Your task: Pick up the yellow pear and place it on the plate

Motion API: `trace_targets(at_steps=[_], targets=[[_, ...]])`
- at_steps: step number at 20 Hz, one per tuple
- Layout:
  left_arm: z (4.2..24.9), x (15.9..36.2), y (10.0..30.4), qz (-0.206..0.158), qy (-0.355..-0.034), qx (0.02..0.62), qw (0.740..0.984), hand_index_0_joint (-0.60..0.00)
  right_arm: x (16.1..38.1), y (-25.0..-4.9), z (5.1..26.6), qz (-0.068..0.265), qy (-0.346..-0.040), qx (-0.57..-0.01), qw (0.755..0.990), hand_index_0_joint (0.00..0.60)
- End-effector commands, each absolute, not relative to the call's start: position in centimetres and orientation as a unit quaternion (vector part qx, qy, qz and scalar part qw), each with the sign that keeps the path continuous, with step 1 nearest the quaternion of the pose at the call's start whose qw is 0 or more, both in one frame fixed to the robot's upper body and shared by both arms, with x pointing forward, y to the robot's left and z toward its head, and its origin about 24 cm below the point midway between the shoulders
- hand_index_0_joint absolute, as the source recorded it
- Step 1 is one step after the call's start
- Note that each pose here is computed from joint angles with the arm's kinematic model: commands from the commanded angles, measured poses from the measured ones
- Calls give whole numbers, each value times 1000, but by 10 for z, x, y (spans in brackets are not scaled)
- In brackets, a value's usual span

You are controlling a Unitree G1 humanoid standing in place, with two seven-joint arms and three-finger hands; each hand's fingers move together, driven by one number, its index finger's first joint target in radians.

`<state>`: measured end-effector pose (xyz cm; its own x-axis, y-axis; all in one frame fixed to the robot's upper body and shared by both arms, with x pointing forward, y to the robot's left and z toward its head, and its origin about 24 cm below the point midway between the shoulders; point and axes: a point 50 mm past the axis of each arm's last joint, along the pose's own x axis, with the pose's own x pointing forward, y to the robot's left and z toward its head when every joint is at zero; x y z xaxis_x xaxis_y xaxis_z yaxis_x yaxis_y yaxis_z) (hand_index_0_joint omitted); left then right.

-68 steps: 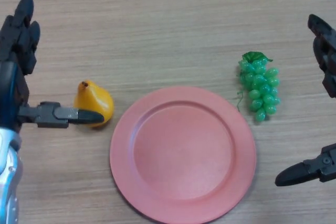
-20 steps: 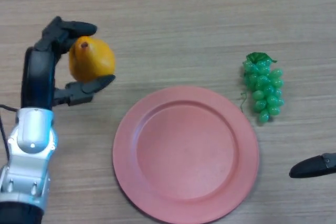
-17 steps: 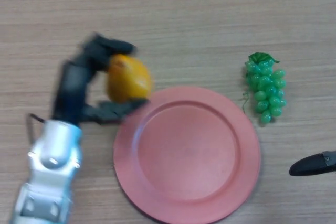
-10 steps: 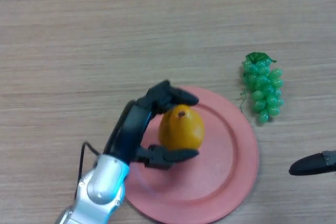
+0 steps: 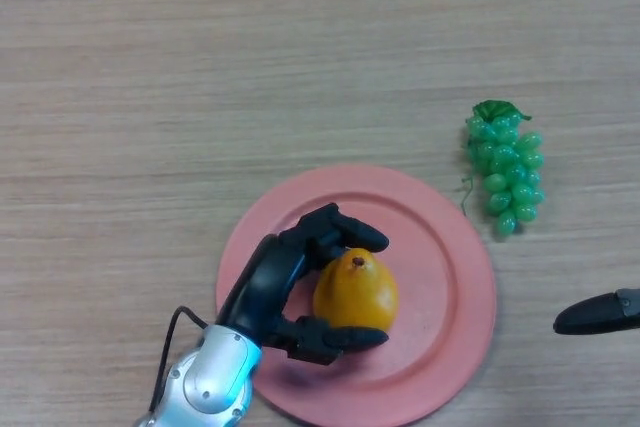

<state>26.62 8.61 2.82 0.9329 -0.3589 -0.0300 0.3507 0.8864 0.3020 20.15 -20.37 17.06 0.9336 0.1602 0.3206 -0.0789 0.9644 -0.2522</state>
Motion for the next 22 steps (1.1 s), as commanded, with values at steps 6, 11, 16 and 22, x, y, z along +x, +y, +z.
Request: trace_targets(at_steps=[6, 11, 16, 22], targets=[[71, 274, 99, -129, -150, 215, 956, 0, 186, -202, 206, 53, -277, -147, 948, 0], [126, 251, 131, -96, -194, 179, 960, 0, 194, -191, 209, 75, -265, -153, 949, 0], [180, 232, 174, -91, -204, 81, 971, 0, 204, -182, 208, 95, -256, -155, 949, 0], [191, 232, 218, -25, -207, -17, 978, 0, 210, -180, 206, 93, -267, -143, 949, 0]])
